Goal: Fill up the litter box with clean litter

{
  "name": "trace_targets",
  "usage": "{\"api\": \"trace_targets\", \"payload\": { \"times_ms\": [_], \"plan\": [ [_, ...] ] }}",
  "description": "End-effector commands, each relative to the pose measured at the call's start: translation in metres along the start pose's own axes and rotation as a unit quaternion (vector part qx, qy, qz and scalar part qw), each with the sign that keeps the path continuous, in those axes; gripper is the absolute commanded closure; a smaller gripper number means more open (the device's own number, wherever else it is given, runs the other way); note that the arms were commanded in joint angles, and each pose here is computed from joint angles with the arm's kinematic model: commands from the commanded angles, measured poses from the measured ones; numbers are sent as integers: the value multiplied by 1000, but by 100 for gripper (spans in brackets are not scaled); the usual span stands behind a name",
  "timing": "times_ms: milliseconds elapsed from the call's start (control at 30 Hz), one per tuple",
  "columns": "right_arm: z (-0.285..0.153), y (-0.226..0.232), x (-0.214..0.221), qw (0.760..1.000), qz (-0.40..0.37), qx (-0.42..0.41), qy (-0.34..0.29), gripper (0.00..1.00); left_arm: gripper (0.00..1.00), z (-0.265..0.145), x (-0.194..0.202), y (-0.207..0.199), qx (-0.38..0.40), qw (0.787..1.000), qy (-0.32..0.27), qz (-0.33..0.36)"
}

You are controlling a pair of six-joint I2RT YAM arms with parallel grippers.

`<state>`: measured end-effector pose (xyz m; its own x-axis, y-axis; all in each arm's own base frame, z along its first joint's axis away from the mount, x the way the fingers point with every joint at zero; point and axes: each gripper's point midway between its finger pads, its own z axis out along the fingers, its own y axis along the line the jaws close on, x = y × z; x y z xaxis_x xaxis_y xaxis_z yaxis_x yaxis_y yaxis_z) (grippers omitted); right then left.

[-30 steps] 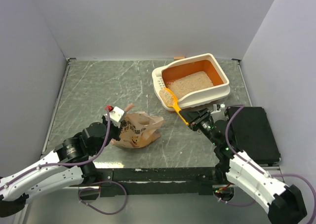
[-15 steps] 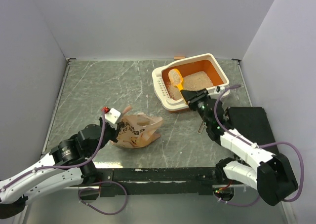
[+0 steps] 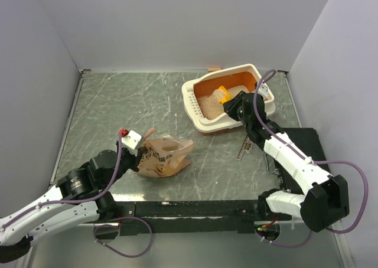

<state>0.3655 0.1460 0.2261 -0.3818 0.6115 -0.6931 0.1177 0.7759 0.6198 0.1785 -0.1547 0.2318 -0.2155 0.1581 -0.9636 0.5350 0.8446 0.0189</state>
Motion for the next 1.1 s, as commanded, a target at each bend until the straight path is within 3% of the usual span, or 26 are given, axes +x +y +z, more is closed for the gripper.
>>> {"api": "trace_targets", "payload": {
  "times_ms": [0,133,333,700,867,1067],
  "plan": [
    [-2,-8,-14,996,-80,25,20,100,99,-14,-59,5,-4,994,-97,-57],
    [5,6,-27,987,-153,24,52,100,99,-13,-59,5,-4,994,-96,-57],
    [20,-1,-33,946,-292,64,126,100,99,-11,-56,4,-5,995,-89,-53],
    [4,-22,-53,868,-443,180,134,100,99,-6,-52,3,-8,996,-78,-47],
    [-29,25,-55,883,-446,112,95,100,99,-5,-51,2,-6,996,-77,-44],
    [-97,81,-37,921,-369,-70,101,100,99,-3,-50,-3,8,996,-75,-39]
  ]
}}
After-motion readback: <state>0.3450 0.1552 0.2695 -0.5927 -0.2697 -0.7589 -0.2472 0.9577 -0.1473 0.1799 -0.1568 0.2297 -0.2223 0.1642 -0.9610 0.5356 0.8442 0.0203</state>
